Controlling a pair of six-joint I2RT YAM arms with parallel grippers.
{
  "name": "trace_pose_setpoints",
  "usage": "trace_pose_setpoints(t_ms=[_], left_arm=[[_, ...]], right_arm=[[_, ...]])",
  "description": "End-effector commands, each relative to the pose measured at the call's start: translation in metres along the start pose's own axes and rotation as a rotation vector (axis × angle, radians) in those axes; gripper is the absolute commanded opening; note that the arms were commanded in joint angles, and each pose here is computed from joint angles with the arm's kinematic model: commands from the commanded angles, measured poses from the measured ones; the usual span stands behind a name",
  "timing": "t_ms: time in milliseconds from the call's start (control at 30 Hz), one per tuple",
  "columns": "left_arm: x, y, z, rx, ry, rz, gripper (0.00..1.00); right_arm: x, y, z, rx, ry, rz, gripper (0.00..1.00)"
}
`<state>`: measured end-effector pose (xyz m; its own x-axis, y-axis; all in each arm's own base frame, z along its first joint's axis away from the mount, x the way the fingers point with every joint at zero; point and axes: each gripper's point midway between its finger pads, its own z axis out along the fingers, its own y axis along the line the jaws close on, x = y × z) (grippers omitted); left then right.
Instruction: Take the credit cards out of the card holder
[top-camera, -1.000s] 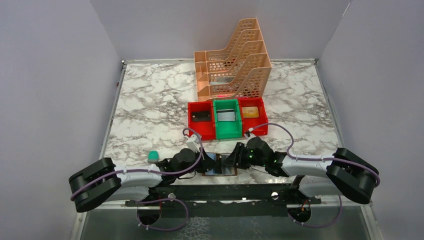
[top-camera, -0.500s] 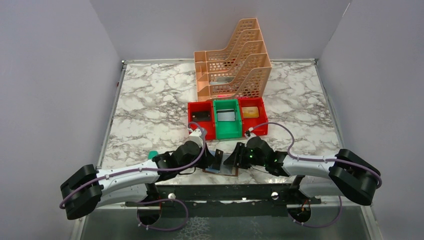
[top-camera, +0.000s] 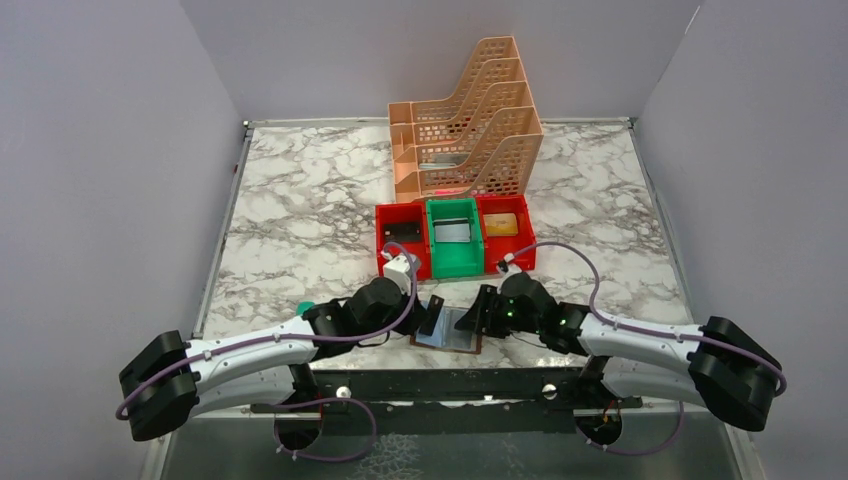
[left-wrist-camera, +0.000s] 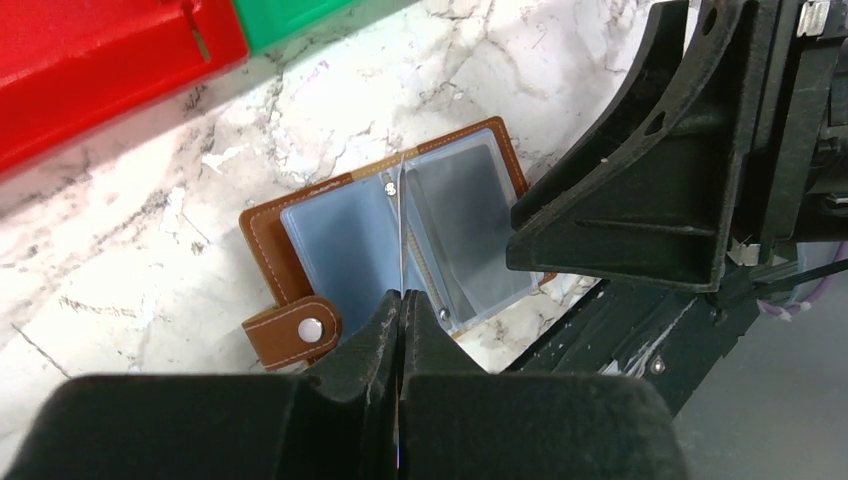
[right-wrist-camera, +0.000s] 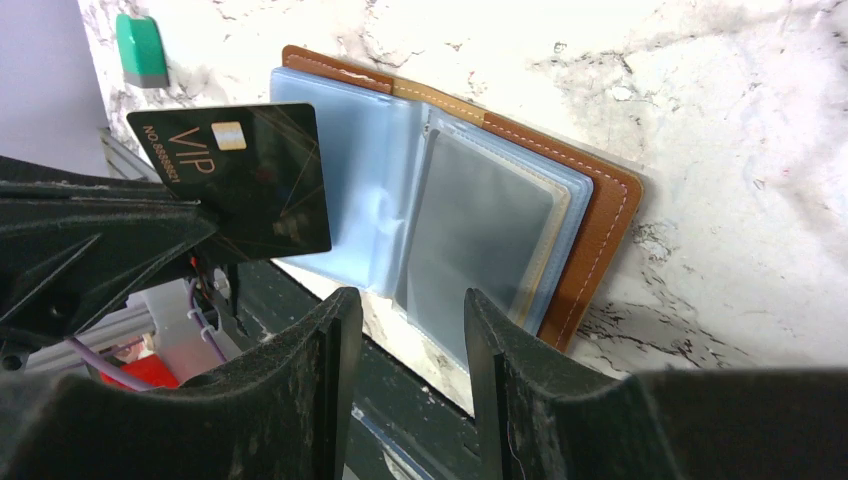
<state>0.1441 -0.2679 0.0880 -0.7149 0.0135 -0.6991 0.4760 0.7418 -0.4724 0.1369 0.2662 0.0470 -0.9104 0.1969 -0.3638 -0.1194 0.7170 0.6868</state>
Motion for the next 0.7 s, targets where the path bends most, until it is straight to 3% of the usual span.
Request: trace_pose_setpoints(t_ms=[0,533,667], left_arm=[[-0.026,-0.009,-0.007,0.016,-0.07,0.13,0.0],[-0.086,-0.001,-0.027,-0.096,-0.176,0.59,0.0],[-0.093,0.003,-0.031,-0.105,-0.161,0.843,0.0]], right_arm=[[-0.003,-0.014,-0.008,0.046,-0.04,-0.016,0.48],[-0.018,-0.028,-0.028,0.077,-0.169,-0.004,0.49],[-0.022,-0.031,-0.031,0.097,-0.193,-0.005,0.49]])
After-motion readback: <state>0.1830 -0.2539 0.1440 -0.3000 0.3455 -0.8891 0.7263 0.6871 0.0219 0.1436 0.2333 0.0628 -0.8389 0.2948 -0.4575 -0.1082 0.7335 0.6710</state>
